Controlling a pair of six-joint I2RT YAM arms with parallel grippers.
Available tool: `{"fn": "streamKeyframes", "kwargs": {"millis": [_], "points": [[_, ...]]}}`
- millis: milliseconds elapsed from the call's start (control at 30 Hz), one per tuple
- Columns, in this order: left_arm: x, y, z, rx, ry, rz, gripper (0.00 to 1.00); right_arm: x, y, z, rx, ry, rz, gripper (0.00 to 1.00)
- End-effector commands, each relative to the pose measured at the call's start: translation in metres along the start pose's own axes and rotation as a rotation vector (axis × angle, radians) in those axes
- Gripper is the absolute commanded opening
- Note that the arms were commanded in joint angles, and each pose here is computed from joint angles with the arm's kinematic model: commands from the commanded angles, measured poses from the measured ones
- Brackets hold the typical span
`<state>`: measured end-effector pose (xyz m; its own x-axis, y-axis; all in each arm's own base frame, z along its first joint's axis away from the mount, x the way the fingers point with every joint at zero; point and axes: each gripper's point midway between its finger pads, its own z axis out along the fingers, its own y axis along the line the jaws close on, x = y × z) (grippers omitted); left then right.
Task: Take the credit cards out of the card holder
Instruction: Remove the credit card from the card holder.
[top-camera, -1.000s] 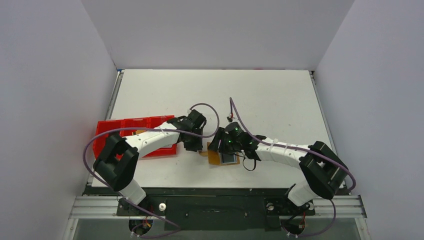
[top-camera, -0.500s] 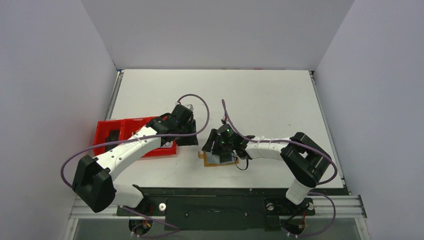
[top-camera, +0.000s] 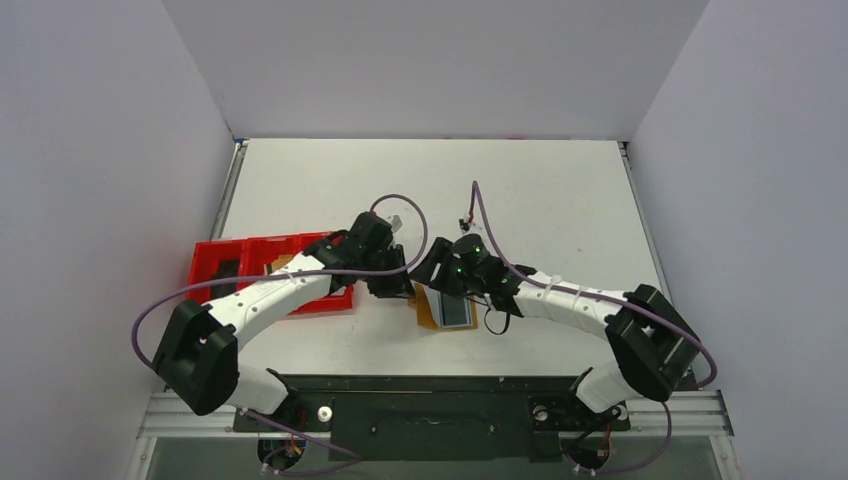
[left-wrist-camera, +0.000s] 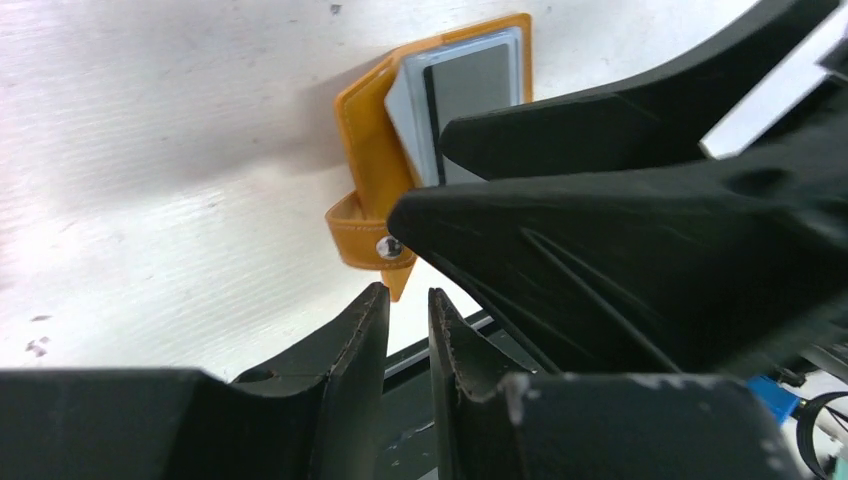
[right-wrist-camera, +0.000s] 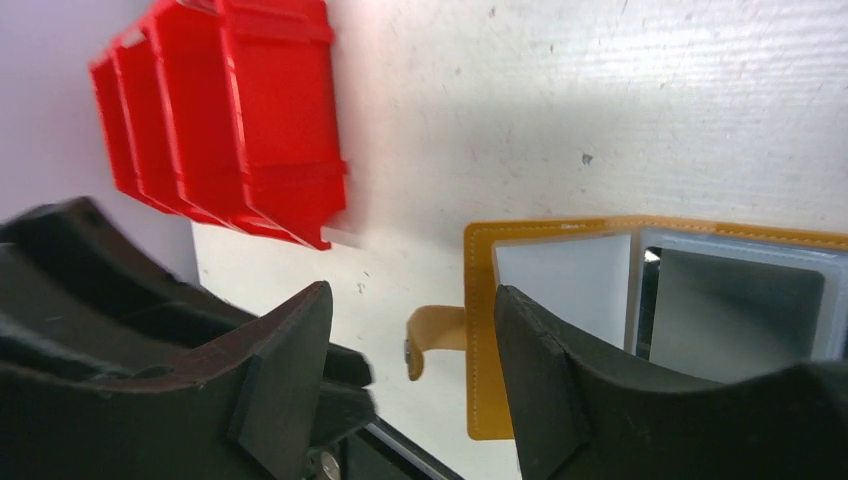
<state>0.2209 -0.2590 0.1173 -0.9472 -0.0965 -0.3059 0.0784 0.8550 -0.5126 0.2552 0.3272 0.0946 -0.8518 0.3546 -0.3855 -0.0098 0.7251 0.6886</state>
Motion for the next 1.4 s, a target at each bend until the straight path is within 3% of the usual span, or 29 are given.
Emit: {"fn": "streamKeyframes", "kwargs": {"millis": [0,467,733,867,1200,1300,1367], "points": [[-0.01,-0.035,0.009,0.148,-0.007,-0.006,0.18,-0.019,-0.002,-0.014,0.002,-0.07,0.019,0.57],[-0.001,-0.075,0.023,0.203,0.026,0.055,0.18,-0.046,-0.054,-0.053,0.115,-0.183,0.061,0.56],[-0.004,-0.107,0.033,0.232,0.025,0.094,0.18,-0.036,-0.09,-0.06,0.201,-0.162,0.057,0.51],[-0.001,-0.105,0.057,0.183,0.05,0.107,0.18,-0.03,-0.096,-0.057,0.213,-0.141,0.048,0.45],[-0.011,-0.063,0.066,-0.027,-0.013,0.075,0.16,-0.012,-0.073,-0.038,0.131,-0.041,0.015,0.1],[-0.015,-0.056,0.057,-0.059,-0.043,0.079,0.16,-0.008,-0.073,-0.035,0.138,-0.028,0.009,0.07],[-0.014,-0.045,0.052,-0.11,-0.045,0.087,0.15,-0.009,-0.075,-0.036,0.147,-0.039,0.007,0.12]]}}
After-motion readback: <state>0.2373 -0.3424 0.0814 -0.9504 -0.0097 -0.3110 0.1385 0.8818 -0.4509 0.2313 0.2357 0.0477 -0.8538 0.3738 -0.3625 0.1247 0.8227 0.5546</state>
